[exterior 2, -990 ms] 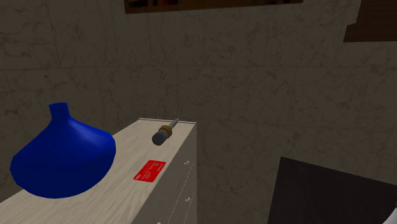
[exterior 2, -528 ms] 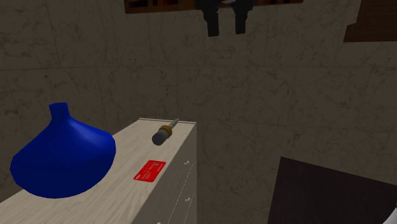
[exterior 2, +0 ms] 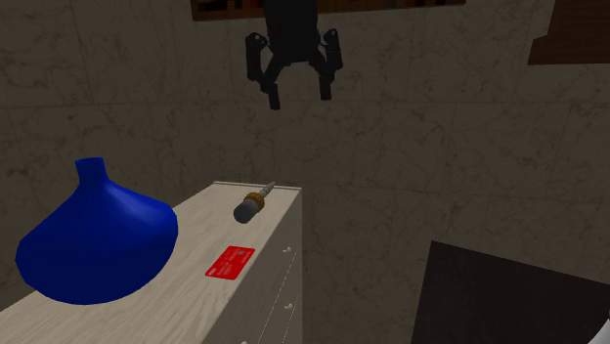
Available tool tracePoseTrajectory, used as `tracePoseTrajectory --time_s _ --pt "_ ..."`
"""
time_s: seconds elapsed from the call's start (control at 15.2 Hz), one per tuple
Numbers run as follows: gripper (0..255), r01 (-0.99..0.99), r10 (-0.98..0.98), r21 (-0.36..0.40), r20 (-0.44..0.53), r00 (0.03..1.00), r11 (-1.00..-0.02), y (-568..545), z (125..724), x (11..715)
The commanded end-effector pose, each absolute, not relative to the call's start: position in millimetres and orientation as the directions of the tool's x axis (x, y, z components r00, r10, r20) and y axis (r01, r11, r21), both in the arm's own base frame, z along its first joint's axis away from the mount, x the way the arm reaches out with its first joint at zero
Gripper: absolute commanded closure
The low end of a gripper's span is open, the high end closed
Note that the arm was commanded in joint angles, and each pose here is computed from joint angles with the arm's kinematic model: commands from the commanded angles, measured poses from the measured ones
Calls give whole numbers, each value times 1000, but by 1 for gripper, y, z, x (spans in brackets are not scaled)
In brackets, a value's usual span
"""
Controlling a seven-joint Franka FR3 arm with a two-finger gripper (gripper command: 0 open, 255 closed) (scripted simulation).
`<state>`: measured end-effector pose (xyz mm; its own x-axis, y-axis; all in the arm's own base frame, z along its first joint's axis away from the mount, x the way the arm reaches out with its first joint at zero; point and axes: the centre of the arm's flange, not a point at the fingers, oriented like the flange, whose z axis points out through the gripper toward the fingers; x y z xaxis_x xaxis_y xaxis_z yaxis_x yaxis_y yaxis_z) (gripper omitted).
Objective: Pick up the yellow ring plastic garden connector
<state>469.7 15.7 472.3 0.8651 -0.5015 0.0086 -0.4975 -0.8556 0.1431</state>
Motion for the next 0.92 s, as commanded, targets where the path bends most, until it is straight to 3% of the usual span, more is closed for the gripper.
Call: tracePoseTrajectory --time_s 0.0,0.86 --pt "0 -554 -559 142 9 829 -820 12 455 490" --pt "0 -840 -848 140 7 530 -524 -51 344 614"
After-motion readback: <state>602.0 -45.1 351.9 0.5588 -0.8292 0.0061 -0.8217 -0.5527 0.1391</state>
